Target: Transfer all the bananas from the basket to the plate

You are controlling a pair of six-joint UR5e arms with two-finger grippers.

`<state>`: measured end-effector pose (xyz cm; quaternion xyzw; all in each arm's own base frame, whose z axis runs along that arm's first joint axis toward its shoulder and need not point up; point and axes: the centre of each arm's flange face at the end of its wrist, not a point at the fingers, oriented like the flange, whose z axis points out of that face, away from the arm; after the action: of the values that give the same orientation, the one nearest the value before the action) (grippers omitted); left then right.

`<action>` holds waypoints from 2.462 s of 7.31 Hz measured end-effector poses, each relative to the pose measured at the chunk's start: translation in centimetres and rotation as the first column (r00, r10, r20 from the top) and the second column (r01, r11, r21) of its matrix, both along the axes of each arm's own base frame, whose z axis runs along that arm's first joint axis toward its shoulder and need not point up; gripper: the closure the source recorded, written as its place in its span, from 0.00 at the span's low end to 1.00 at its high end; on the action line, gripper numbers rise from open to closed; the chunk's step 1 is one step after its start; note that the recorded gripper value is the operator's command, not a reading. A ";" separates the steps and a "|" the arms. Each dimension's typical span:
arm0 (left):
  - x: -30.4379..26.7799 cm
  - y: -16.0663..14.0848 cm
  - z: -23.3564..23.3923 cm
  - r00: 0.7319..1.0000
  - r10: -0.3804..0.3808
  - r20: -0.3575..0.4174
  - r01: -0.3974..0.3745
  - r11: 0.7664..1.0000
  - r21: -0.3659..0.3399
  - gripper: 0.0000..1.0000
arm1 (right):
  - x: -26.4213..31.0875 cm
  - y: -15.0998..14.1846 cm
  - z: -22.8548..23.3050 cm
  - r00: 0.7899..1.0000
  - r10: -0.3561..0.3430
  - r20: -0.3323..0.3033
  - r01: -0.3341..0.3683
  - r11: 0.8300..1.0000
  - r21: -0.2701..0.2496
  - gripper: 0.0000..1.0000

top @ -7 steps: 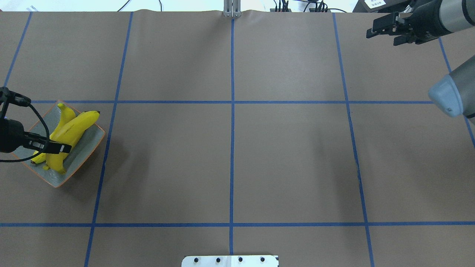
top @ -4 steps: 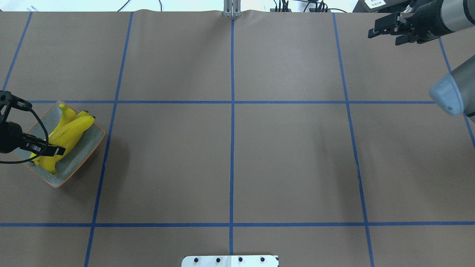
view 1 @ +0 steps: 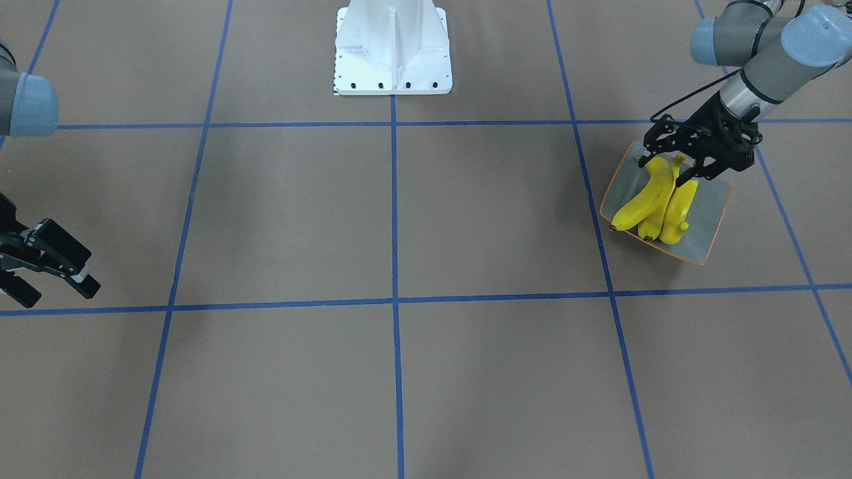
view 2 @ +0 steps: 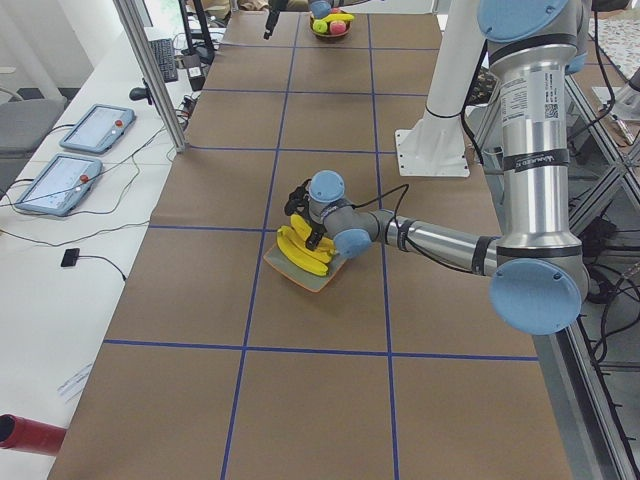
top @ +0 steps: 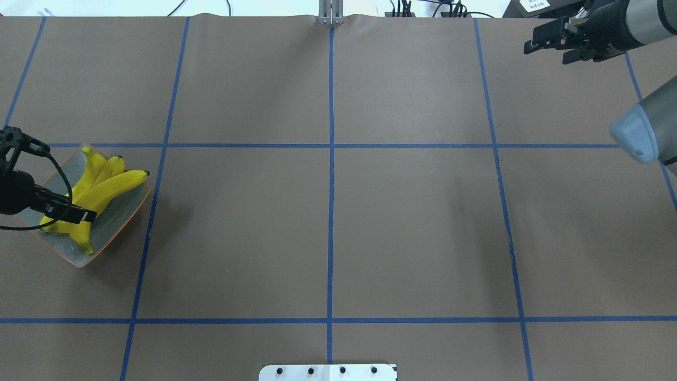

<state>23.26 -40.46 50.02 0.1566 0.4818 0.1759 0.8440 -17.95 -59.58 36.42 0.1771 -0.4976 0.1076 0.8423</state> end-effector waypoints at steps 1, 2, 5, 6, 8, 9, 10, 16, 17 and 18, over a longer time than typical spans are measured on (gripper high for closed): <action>-0.1 -0.3 -0.4 1.000 -0.005 -0.006 0.005 1.000 0.008 0.00 | 0.0 0.0 0.0 1.000 0.000 0.000 0.000 1.000 0.000 0.00; -0.5 -0.8 -0.8 1.000 -0.016 -0.012 0.016 1.000 0.015 0.00 | 0.0 0.0 0.0 1.000 -0.001 0.000 0.001 1.000 0.000 0.00; -2.6 -2.3 -2.6 0.998 -0.030 -0.060 0.031 0.999 0.014 0.00 | 1.6 0.3 1.4 1.000 -0.030 -0.002 0.030 1.000 -0.001 0.00; -3.1 -2.8 -2.9 0.997 -0.038 -0.069 0.039 0.999 0.013 0.00 | 4.0 0.9 3.6 0.998 -0.058 -0.023 0.058 0.998 0.013 0.00; -3.3 -3.1 -3.1 0.996 -0.049 -0.074 0.050 0.999 0.012 0.00 | 11.0 3.5 11.7 0.986 -0.122 -0.115 0.129 0.990 0.055 0.00; -3.3 -3.2 -3.1 0.996 -0.050 -0.076 0.051 0.999 0.013 0.00 | 14.7 5.4 16.4 0.975 -0.146 -0.167 0.159 0.985 0.067 0.00; -3.3 -3.3 -3.3 0.996 -0.050 -0.077 0.052 0.999 0.015 0.00 | 18.1 7.4 21.5 0.959 -0.171 -0.227 0.193 0.978 0.077 0.00; -3.3 -3.4 -4.0 0.995 -0.050 -0.087 0.053 0.998 0.032 0.00 | 29.0 25.3 41.0 0.870 -0.273 -0.412 0.306 0.952 0.014 0.00; -3.2 -3.4 -4.1 0.995 -0.050 -0.088 0.053 0.998 0.033 0.00 | 28.8 28.1 42.0 0.862 -0.289 -0.416 0.317 0.949 -0.002 0.00; -3.2 -3.4 -4.1 0.995 -0.050 -0.089 0.053 0.998 0.035 0.00 | 28.5 29.7 42.8 0.847 -0.312 -0.432 0.339 0.941 -0.013 0.00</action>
<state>20.04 -43.89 45.90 0.1921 0.5111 0.1560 0.8232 10.50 -29.84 79.26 0.1361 -0.3268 -0.0940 0.9305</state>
